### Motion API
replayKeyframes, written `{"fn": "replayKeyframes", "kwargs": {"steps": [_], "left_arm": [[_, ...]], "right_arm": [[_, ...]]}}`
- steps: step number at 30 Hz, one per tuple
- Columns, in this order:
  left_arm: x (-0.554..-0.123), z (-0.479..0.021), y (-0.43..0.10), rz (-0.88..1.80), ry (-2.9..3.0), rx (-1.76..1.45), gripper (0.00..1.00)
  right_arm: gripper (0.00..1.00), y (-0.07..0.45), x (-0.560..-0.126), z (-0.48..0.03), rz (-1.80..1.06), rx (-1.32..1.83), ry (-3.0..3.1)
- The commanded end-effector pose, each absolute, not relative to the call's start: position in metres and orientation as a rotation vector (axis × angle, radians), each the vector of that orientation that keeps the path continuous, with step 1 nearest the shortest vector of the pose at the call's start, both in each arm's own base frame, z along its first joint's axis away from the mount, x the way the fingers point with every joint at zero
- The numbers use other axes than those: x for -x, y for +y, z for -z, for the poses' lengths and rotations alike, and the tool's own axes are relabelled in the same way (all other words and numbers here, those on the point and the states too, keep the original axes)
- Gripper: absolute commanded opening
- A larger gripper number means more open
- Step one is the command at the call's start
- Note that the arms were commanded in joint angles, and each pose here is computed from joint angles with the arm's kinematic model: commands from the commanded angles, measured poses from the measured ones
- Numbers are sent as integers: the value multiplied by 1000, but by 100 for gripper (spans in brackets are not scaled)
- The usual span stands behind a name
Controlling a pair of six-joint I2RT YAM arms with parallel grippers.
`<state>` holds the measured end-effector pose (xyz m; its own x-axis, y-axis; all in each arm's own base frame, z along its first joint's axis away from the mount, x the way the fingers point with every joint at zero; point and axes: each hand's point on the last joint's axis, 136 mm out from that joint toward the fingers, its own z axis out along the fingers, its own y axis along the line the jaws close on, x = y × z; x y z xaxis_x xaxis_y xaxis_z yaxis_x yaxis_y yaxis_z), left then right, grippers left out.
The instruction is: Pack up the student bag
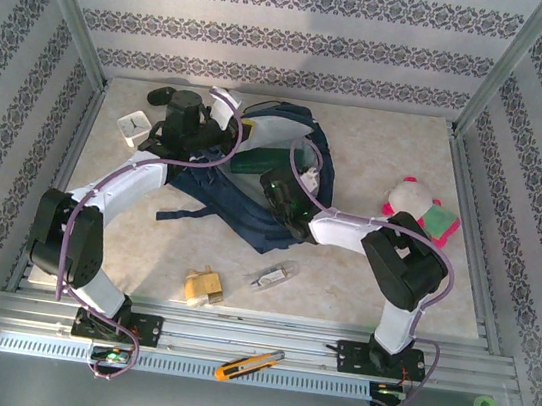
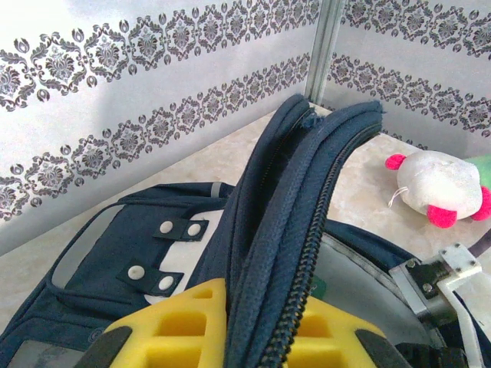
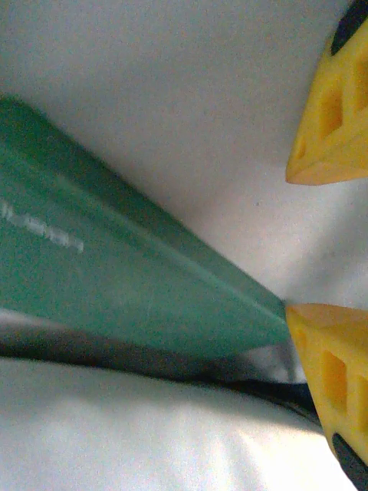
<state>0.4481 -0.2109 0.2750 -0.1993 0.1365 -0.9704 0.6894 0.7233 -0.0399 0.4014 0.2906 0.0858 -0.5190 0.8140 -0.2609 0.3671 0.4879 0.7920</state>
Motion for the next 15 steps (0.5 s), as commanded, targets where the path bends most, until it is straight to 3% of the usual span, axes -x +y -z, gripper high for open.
{"fn": "replayKeyframes", "kwargs": {"steps": [1, 15], "left_arm": [[-435, -334, -215, 571, 1535, -689, 1], [-405, -364, -233, 701, 1297, -803, 1]], "right_arm": [[43, 272, -410, -80, -880, -1078, 2033], [24, 283, -475, -85, -952, -1037, 1951]]}}
